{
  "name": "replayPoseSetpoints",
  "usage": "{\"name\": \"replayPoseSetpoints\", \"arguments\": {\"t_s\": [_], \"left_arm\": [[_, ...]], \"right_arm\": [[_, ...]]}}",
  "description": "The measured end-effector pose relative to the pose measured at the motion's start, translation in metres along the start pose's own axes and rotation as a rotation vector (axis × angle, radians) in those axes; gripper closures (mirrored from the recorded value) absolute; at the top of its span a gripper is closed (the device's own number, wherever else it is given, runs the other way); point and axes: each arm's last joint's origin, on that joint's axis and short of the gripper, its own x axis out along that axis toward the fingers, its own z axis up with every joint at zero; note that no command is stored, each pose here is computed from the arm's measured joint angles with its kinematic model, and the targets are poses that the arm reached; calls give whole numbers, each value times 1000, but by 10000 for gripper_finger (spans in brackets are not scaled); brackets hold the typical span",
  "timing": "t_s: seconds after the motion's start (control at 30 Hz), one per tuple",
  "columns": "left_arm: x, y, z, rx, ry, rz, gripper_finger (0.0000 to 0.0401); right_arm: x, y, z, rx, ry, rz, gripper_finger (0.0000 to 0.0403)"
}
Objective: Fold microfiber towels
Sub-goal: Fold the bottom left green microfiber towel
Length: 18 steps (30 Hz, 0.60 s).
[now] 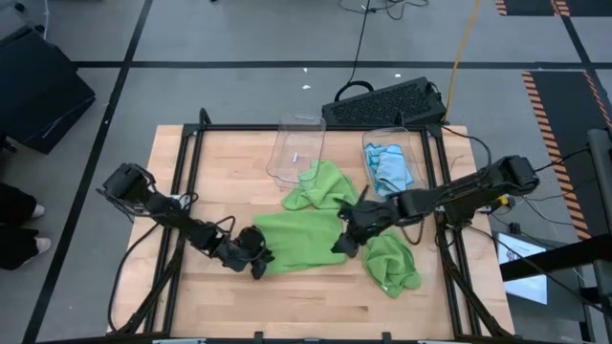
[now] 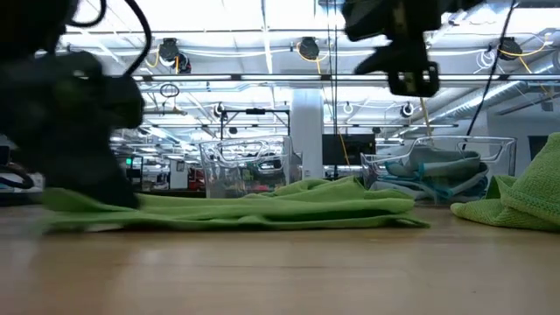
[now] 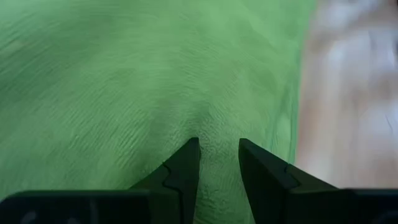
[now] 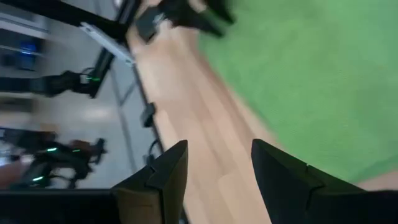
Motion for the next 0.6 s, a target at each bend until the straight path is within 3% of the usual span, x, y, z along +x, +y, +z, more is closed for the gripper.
{"name": "replayPoseSetpoints", "arguments": {"t_s": [0.2,0.33,0.47,0.6], "left_arm": [[-29,4,-4,77,231,23,282],[-63,20,-1,148,325,152,282],[-99,32,9,173,359,248,281],[-121,33,18,139,307,192,281]], "right_arm": [[42,4,16,-6,18,-106,234],[67,7,26,-22,56,-114,234],[77,14,32,-74,81,-123,234],[75,11,42,-61,5,-175,234]]}}
